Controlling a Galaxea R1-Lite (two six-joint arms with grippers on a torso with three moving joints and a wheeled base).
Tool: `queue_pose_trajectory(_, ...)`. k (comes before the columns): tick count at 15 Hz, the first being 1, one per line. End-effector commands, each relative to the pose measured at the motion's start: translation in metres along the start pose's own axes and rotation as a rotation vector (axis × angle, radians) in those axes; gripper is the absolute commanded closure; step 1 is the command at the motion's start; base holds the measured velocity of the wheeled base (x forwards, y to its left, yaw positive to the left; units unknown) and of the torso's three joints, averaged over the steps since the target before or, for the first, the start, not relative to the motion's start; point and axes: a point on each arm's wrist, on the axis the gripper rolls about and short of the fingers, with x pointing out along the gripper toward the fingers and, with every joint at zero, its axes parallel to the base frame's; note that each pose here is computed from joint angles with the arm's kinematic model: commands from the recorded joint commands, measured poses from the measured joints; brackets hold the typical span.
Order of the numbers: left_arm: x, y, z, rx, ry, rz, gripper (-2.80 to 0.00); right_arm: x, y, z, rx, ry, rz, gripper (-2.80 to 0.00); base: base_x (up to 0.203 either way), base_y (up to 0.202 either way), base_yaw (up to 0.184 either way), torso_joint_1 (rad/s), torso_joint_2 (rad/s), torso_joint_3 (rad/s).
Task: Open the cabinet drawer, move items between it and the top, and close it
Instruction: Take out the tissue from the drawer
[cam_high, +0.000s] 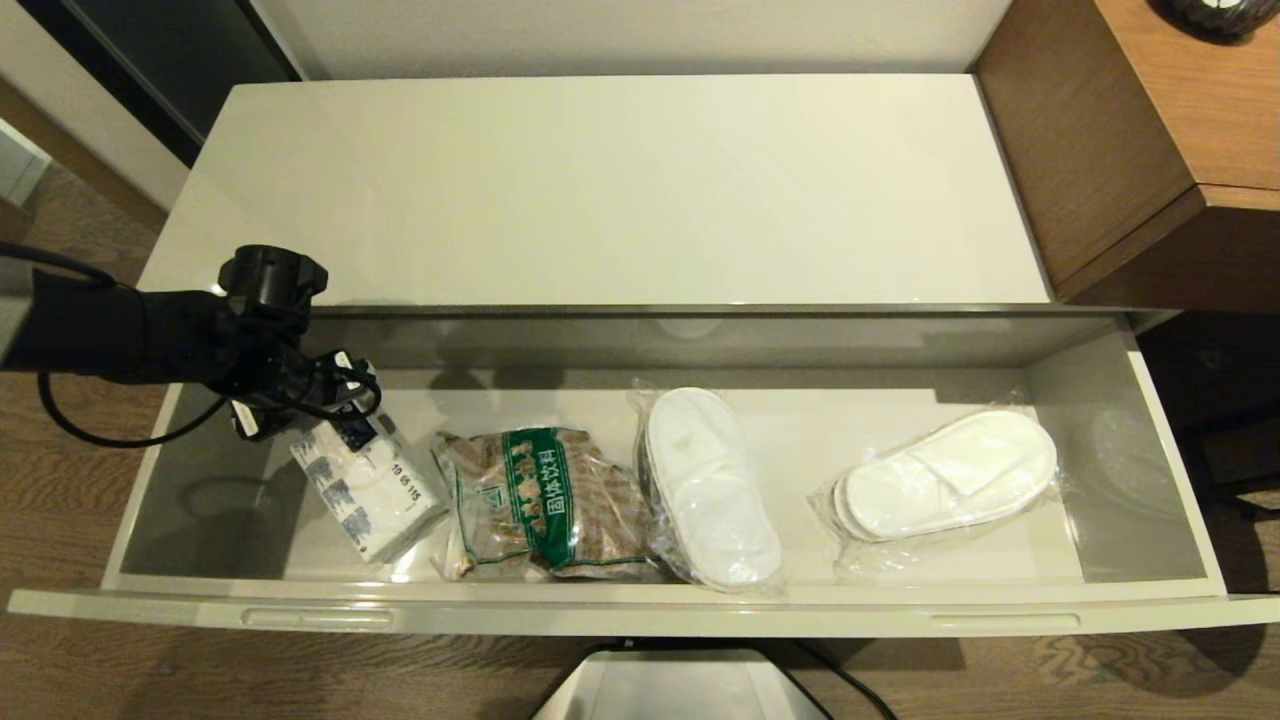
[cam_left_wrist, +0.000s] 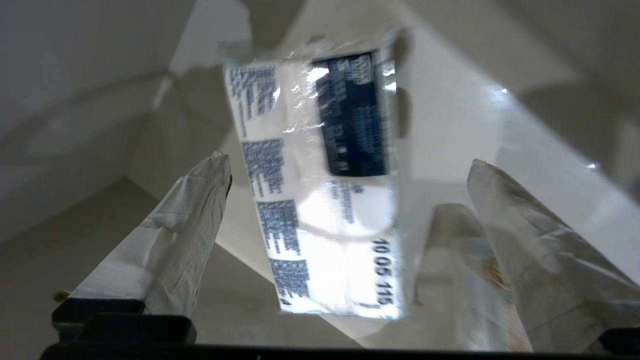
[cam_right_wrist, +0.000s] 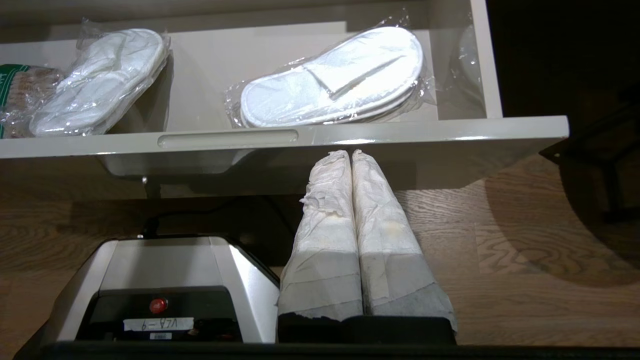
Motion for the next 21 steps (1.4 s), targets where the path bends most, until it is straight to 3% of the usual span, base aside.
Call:
queue_pose_trajectory(1,0.015,-0.003,-0.003,-0.004,0.015,0.011,-2.8,-0.002,0.0,-0.001,0.001,-0.025,0.001,0.0,0.0,0.0,0.0,0.0,0.0,0.0)
queue_pose_trajectory(8,0.018,0.002,0.002,-0.036,0.005,0.025,-2.8,-0.002,0.0,-0.001,0.001,-0.025,0.001,0.0,0.0,0.0,0.0,0.0,0.0,0.0)
queue_pose_trajectory(10,0.006,0.003,0.009,-0.05,-0.028,0.019,-2.8,-0.002,0.0,-0.001,0.001,-0.025,0.001,0.0,0.0,0.0,0.0,0.0,0.0,0.0)
queue_pose_trajectory(16,-0.003,0.006,0.01,-0.058,-0.029,0.021,-2.8,-0.002,0.0,-0.001,0.001,-0.025,0.003,0.0,0.0,0.0,0.0,0.0,0.0,0.0)
queue_pose_trajectory(21,0.0,0.016,0.002,-0.084,0.029,0.045,-2.8,-0.002,0.0,-0.001,0.001,-0.025,0.002,0.0,0.0,0.0,0.0,0.0,0.0,0.0)
